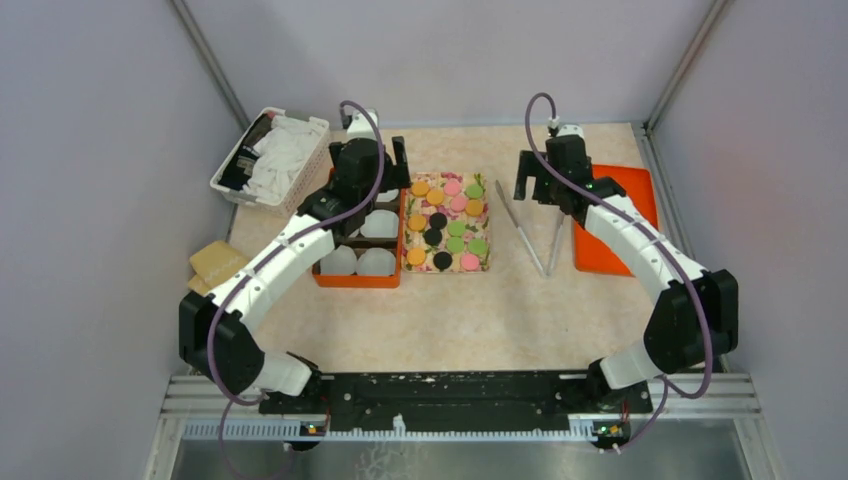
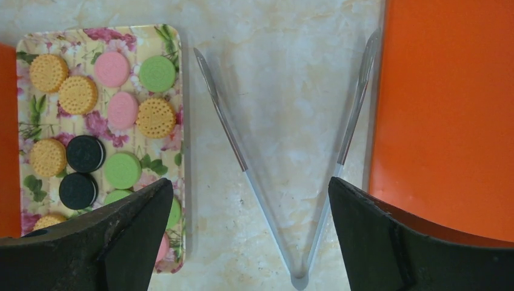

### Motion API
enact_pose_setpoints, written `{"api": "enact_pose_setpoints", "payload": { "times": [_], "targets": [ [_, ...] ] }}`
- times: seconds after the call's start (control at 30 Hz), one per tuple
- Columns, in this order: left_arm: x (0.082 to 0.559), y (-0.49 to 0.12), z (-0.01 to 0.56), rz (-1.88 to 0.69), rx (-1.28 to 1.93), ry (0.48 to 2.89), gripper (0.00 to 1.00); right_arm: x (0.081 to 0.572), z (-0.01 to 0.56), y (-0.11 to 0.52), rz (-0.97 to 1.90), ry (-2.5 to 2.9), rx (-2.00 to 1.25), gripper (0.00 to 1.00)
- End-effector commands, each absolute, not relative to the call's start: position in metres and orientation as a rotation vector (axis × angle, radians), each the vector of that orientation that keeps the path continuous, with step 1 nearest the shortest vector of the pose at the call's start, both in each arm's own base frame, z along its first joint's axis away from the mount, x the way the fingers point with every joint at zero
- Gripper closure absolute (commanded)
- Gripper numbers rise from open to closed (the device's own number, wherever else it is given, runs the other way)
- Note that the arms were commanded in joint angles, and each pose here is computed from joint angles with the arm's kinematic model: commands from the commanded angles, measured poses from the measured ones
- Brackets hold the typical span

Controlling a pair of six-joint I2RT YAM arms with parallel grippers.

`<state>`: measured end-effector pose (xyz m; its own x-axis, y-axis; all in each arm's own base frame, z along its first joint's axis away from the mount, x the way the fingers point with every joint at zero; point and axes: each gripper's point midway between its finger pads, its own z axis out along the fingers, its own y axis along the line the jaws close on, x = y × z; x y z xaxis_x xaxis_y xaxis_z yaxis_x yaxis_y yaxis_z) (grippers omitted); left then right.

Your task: Pack the cookies

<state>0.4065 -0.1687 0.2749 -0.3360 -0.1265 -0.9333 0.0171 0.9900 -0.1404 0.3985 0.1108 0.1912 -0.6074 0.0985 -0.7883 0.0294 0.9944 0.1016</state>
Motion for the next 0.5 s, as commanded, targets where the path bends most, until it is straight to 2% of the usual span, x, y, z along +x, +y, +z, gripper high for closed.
{"api": "enact_pose_setpoints", "payload": {
  "times": [0.0,0.2,0.47],
  "targets": [
    [0.405,-0.165,0.297,-0.181,-0.123,1.846,0.02,0.405,0.199,0.114,0.09,2.193,0.072,0.01],
    [0.395,-0.166,0.285,-0.224,-0.13,1.876,0.01,0.399,0.192,0.116,0.098,2.209,0.023,0.01],
    [0.365,-0.174,0.222,-0.332,-0.154,2.011,0.02,0.369,0.142,0.119,0.155,2.316,0.015,0.01]
  ]
}}
